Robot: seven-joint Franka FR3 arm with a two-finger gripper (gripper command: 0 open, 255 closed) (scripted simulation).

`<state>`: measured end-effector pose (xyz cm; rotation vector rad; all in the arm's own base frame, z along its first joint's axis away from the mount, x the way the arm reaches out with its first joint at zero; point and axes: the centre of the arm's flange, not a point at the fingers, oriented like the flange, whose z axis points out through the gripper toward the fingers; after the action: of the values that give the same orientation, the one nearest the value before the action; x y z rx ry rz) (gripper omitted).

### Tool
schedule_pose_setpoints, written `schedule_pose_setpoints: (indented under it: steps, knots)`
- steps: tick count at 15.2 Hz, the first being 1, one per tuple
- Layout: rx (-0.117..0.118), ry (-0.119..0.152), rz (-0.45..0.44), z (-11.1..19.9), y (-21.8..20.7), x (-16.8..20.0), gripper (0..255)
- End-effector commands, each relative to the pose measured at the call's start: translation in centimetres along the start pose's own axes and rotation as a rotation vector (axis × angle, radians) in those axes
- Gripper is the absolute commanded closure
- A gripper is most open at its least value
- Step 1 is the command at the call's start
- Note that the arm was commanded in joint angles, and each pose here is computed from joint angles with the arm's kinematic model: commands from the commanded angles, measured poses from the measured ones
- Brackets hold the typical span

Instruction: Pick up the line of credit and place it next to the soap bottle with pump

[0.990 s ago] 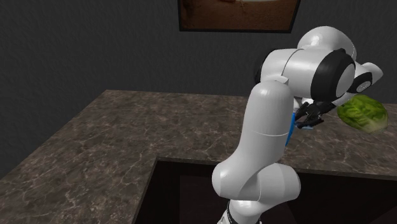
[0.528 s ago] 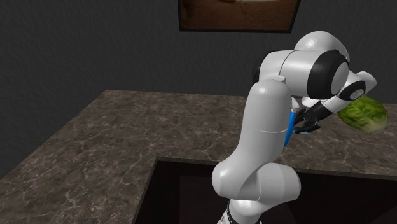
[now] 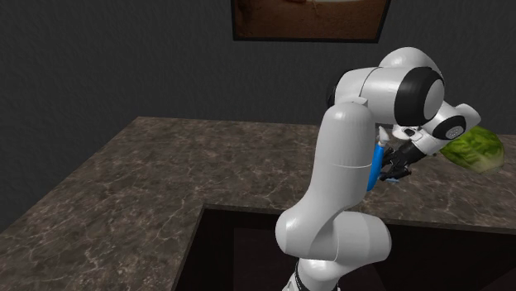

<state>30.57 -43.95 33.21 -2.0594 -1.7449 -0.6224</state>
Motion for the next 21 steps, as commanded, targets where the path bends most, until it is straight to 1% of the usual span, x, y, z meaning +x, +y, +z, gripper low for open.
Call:
schedule_pose_setpoints:
  steps: [1, 6, 7, 12, 16, 21]
  knots:
    - [0.0, 0.0, 0.0, 0.1, 0.0, -0.2, 255]
    - [0.0, 0.0, 0.0, 0.1, 0.0, -0.1, 255]
    - [0.0, 0.0, 0.0, 0.1, 0.0, -0.1, 0]
    - [0.0, 0.0, 0.0, 0.1, 0.0, -0.1, 0]
    - [0.0, 0.0, 0.0, -4.9, 0.0, -0.2, 0]
    - [0.0, 0.0, 0.0, -4.9, 0.0, -0.2, 0]
